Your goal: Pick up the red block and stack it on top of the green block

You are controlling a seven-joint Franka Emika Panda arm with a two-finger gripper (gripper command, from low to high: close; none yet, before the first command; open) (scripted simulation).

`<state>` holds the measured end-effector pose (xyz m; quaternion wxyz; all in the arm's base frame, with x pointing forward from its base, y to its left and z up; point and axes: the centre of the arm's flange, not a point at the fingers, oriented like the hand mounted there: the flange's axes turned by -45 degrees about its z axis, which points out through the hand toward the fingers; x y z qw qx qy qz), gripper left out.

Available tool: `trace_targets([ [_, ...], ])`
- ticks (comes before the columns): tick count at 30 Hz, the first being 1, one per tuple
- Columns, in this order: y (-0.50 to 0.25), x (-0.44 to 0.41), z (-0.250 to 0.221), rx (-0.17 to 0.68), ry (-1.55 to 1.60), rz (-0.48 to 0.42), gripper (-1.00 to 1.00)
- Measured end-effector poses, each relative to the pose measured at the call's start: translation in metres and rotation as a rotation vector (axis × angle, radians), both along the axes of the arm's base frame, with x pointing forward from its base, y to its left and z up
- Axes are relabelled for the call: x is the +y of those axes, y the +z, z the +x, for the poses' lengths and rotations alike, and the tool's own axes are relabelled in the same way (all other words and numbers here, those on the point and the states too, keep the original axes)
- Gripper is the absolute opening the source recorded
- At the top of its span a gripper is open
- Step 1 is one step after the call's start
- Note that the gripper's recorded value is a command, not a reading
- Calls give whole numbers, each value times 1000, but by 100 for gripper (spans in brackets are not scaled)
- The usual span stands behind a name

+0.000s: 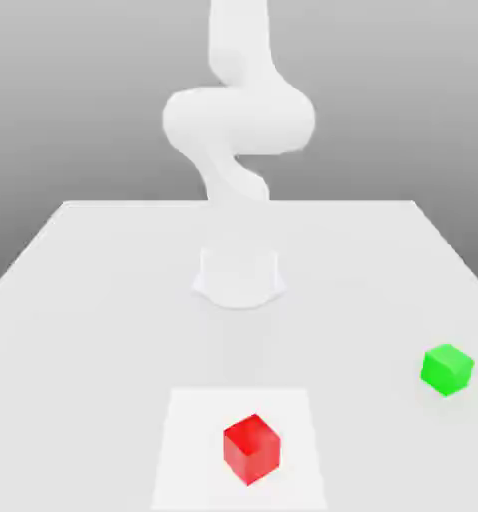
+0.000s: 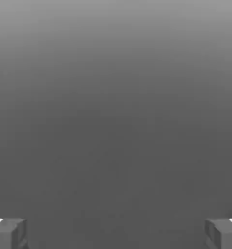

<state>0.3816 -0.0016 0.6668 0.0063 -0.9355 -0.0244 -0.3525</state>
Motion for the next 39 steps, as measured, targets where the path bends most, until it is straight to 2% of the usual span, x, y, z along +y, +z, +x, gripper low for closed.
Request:
trace_targets([
  [5,-99,3,56,159,124,-40,0],
  [11,-224,12,88,339,266,-94,0],
  [16,-327,18,89,488,382,-148,0],
  [22,-441,18,61,664,521,-224,0],
  [27,-504,17,56,690,542,-236,0],
  [28,-515,17,55,691,542,-236,-100],
  [35,-518,17,55,692,542,-236,-100],
  [39,-479,17,56,691,543,-236,-100],
])
